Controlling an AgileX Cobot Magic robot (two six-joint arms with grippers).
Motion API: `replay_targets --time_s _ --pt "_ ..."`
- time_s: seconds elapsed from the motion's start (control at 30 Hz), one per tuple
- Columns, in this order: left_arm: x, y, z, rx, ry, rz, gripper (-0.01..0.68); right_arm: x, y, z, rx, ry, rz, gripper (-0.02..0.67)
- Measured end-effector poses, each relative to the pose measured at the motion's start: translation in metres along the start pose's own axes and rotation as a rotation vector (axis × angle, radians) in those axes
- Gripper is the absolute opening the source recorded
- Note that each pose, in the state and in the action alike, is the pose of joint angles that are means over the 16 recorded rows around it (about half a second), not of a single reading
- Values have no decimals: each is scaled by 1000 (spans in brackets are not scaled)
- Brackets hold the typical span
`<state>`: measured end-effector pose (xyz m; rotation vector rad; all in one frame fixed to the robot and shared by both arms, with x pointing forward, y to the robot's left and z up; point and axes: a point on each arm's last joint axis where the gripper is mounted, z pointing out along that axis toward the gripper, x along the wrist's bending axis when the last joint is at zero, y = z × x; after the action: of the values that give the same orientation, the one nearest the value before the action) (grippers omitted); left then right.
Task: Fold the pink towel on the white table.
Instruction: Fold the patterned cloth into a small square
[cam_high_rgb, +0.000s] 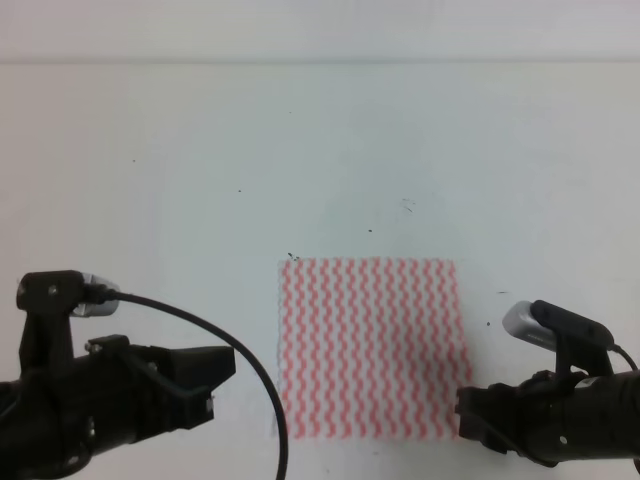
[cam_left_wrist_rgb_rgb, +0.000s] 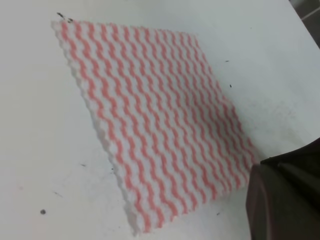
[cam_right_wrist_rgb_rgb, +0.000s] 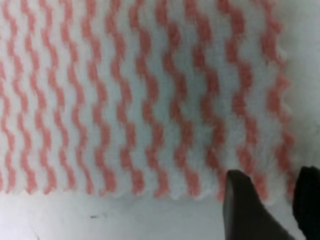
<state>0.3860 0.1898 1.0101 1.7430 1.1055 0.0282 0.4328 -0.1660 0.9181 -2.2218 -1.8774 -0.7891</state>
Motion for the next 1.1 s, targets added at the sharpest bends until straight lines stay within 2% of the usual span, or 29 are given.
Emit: replay_targets --time_s 0.53,0.77,1.1 --pt "-3 -1 0 12 -33 4 -5 -1 1 0 -10 -7 -9 128" --pt "-4 -1 0 16 -40 7 -6 1 3 0 -20 -1 1 125" --pt "-4 -2 0 18 -44 11 -6 7 8 -1 -34 17 7 160"
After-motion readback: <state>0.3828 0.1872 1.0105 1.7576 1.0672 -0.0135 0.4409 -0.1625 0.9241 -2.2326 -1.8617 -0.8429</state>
